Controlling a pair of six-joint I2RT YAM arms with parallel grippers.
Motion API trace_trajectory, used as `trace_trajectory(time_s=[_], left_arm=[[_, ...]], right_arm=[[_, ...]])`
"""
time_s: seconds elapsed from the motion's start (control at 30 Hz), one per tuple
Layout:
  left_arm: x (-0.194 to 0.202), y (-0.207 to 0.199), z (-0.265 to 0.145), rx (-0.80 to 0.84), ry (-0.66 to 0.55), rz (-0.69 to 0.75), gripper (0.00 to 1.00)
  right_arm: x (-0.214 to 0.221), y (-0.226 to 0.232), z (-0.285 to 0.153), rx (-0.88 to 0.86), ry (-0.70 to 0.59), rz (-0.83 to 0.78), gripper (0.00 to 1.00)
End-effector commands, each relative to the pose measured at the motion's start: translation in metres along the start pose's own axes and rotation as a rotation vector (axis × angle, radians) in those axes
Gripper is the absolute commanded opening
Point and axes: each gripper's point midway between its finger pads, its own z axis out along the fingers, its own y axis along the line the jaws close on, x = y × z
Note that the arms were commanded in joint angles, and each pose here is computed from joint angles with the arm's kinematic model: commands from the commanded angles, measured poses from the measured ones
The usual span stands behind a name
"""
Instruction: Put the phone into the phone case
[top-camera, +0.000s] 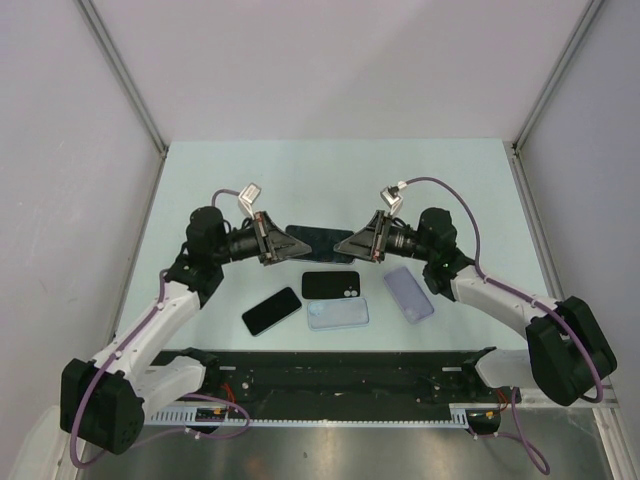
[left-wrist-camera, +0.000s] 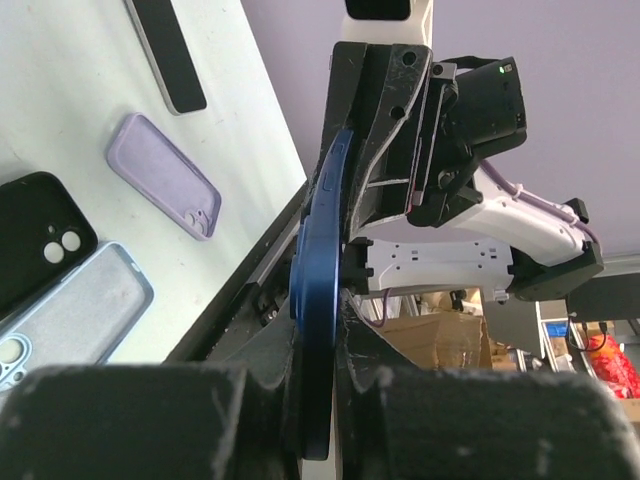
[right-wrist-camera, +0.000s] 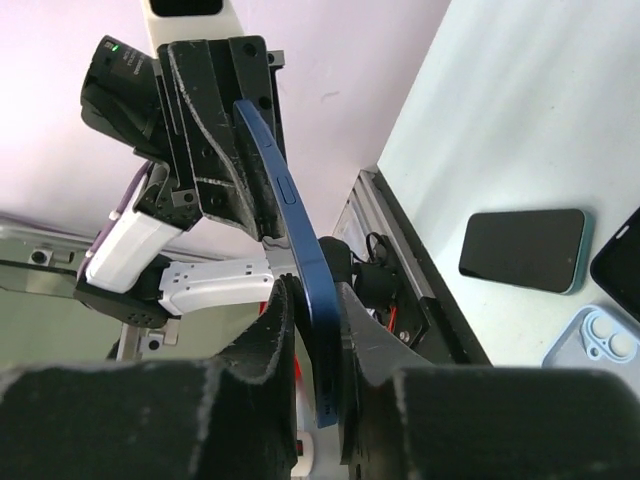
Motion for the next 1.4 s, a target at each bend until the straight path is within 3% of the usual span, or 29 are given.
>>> trace_trajectory(time_s=[0.0,0.13,0.23,0.3,0.33,0.43,0.53,0.63,1.0,1.37], left_arm=[[0.000,-0.009,0.004,0.040,0.001,0.059,0.00],[0.001,-0.005,0.005,0.032,0.006,0.056,0.00],[0.001,0.001,0.006,0.022,0.008,0.058,0.11],[0.000,0.007,0.007,0.008,0.000,0.065,0.24],[-0.002,0.012,0.006,-0.004,-0.010,0.069,0.40],[-0.006,0.032,0.000,-0.051,-0.036,0.047,0.69],[-0.011,0.060,-0.008,-0.110,-0.052,0.018,0.87],[-0.010,0.087,-0.016,-0.177,-0.055,-0.018,0.97],[-0.012,0.111,-0.032,-0.259,-0.099,0.052,1.00],[-0.015,0.117,-0.083,-0.620,-0.153,0.242,1.00]], right_arm=[[0.004,0.009,0.005,-0.030,0.007,-0.044,0.08],[0.004,0.004,0.006,-0.022,0.012,-0.040,0.05],[0.004,0.004,0.007,-0.030,0.019,-0.043,0.04],[0.005,0.004,0.006,-0.029,0.021,-0.045,0.04],[0.005,0.001,0.006,-0.022,0.022,-0.045,0.03],[0.005,-0.006,0.003,0.004,0.025,-0.050,0.03],[0.006,-0.013,0.001,0.030,0.032,-0.058,0.02],[0.005,-0.023,-0.004,0.064,0.035,-0.063,0.02],[0.006,-0.049,-0.027,0.182,0.057,-0.067,0.01],[0.016,-0.057,-0.033,0.173,0.085,-0.020,0.00]])
